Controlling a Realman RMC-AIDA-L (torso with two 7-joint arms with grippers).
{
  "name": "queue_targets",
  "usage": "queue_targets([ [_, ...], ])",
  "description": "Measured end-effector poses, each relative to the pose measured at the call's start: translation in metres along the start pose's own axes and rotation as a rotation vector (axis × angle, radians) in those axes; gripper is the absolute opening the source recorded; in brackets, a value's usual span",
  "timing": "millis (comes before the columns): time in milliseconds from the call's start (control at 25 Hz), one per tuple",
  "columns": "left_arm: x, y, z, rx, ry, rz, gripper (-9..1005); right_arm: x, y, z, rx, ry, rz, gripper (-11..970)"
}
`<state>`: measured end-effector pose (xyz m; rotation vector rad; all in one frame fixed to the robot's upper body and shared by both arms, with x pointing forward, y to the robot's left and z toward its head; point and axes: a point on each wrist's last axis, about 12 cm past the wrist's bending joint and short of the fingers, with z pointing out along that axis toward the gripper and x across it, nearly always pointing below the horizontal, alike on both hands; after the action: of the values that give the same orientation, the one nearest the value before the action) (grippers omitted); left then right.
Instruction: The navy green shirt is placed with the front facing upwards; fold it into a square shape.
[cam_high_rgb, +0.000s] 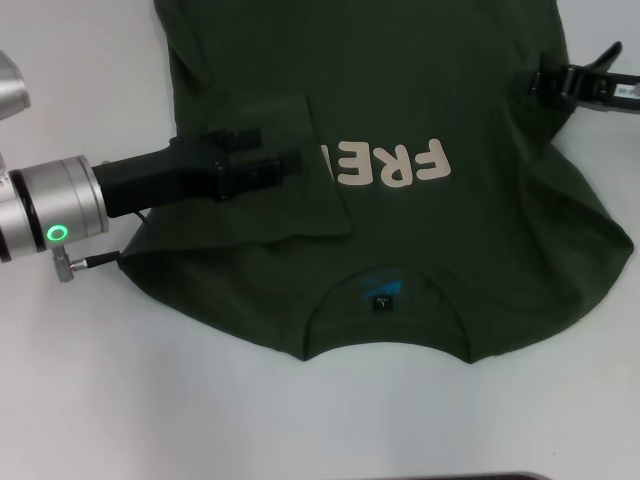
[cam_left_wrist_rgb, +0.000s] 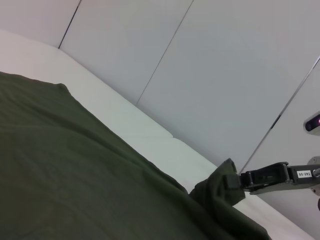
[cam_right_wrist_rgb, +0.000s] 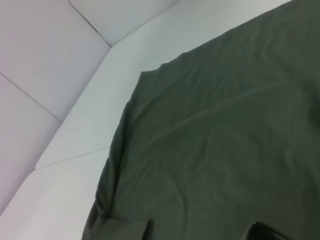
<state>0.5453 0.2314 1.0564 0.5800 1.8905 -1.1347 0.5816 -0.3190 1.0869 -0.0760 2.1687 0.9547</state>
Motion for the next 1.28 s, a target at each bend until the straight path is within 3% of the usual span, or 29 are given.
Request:
queue_targets([
  [280,-0.001,0.002,-0.003,-0.009,0.000,0.001,875,-0.002,0.011,0.018,-0.019,0.033,-0.025,56],
  [600,0.000,0.003,-0.005,-0.015,0.000,0.000,875,0.000,0.011,0.024,-0.004,0.038,-0.025,66],
  [1040,0.001,0.004,-0.005,-0.024,0.001,-0.003,875,0.004,0.007,0.016,-0.007,0.014,-0.055,549],
  [1280,0.004,0.004,-0.006,-0.027,0.004,-0.009,875,0.024,-0.006,-0.018,-0.051,-0.096,-0.065,676],
])
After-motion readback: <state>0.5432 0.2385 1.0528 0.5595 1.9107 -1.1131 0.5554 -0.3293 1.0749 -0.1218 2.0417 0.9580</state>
